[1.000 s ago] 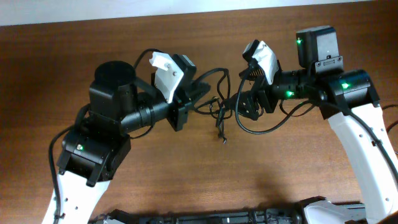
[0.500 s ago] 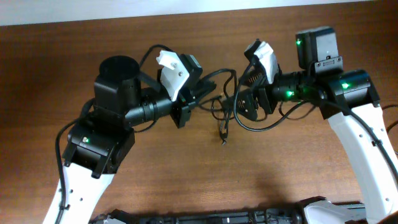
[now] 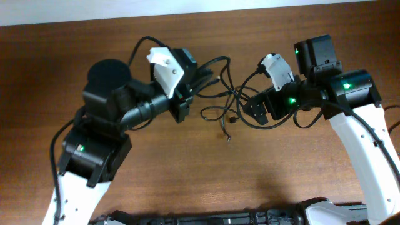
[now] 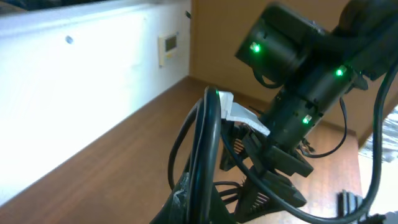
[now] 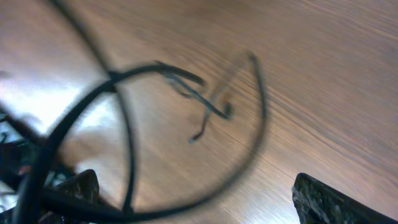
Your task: Untangle cables
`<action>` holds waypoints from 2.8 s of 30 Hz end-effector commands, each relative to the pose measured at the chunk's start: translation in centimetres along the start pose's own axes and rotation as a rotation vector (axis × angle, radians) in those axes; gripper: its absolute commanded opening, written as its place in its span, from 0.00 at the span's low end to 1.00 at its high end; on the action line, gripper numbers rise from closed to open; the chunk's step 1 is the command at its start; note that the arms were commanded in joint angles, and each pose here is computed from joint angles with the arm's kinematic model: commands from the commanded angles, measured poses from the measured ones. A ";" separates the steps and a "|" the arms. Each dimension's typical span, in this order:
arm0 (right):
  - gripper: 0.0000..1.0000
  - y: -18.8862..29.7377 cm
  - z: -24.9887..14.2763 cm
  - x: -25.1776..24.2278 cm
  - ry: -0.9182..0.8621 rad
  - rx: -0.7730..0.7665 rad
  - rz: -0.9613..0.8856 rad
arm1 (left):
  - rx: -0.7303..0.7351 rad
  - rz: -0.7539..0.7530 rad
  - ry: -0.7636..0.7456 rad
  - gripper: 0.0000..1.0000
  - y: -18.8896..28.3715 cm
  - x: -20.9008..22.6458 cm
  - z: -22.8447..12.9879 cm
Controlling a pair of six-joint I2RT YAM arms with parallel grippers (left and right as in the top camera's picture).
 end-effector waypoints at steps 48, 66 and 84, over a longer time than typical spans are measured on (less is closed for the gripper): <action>0.99 -0.2 -0.1 -2.4 -0.192 0.011 -0.156 | 0.320 0.548 0.200 0.99 3.0 7.9 -7.5; 0.99 -5.2 -2.8 -2.7 -0.111 0.254 -0.028 | 0.393 0.544 0.225 0.99 3.5 7.4 -9.1; 0.97 -13.2 -8.7 2.8 0.116 0.339 0.241 | 0.393 0.544 0.225 0.99 3.5 7.4 -9.1</action>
Point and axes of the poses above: each gripper's point midway between its finger pads, its own y axis back along the fingers, its own x axis along the line the jaws close on, z = x × y, the point moved 2 cm from there along y, back along the fingers, and after that the axes turned 1 degree about y, right-handed, at the moved point
